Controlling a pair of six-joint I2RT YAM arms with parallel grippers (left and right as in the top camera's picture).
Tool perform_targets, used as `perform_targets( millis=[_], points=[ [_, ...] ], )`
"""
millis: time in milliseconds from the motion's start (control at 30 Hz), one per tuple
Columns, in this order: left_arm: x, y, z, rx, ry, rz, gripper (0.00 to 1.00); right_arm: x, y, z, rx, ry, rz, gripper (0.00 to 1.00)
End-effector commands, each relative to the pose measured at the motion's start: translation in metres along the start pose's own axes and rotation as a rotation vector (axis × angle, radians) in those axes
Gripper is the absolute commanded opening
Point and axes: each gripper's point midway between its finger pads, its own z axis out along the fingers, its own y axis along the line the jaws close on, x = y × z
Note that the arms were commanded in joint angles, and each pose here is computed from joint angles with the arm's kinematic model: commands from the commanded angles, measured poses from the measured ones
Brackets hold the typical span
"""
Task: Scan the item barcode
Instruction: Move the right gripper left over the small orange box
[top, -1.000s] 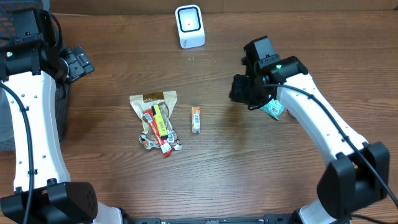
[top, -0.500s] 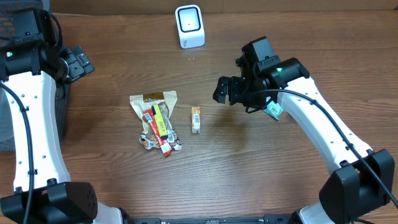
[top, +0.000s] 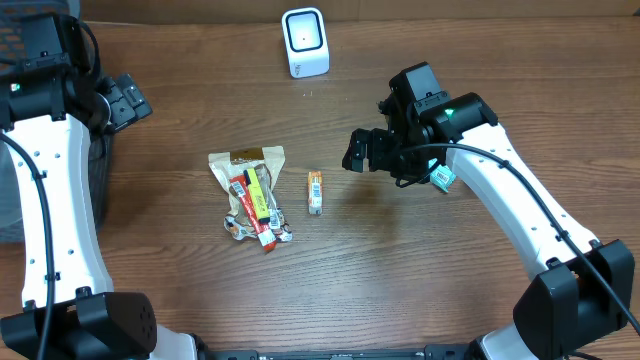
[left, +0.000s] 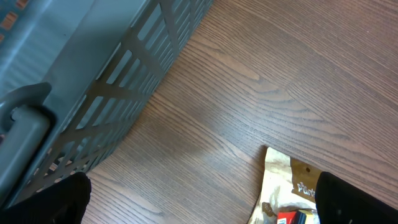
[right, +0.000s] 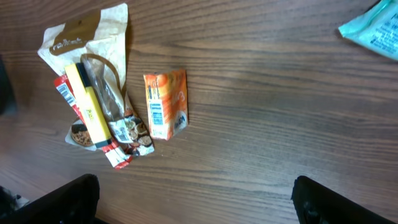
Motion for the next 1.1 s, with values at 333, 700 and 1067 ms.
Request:
perform_targets(
  millis=[333, 700, 1067],
  points=[
    [-0.007, 0.002, -0.012, 0.002, -0.042, 0.004, 1.00, 0.006, 0.016, -0.003, -0.016, -0.001, -0.044, 0.91],
    [-0.007, 0.002, -0.012, 0.002, -0.042, 0.004, 1.00, 0.002, 0.027, 0.005, 0.025, -0.054, -0.107, 0.91],
    [-0.007, 0.002, -0.012, 0.002, -0.042, 0.004, 1.00, 0.002, 0.028, 0.008, 0.063, -0.072, -0.131, 0.92]
  ],
)
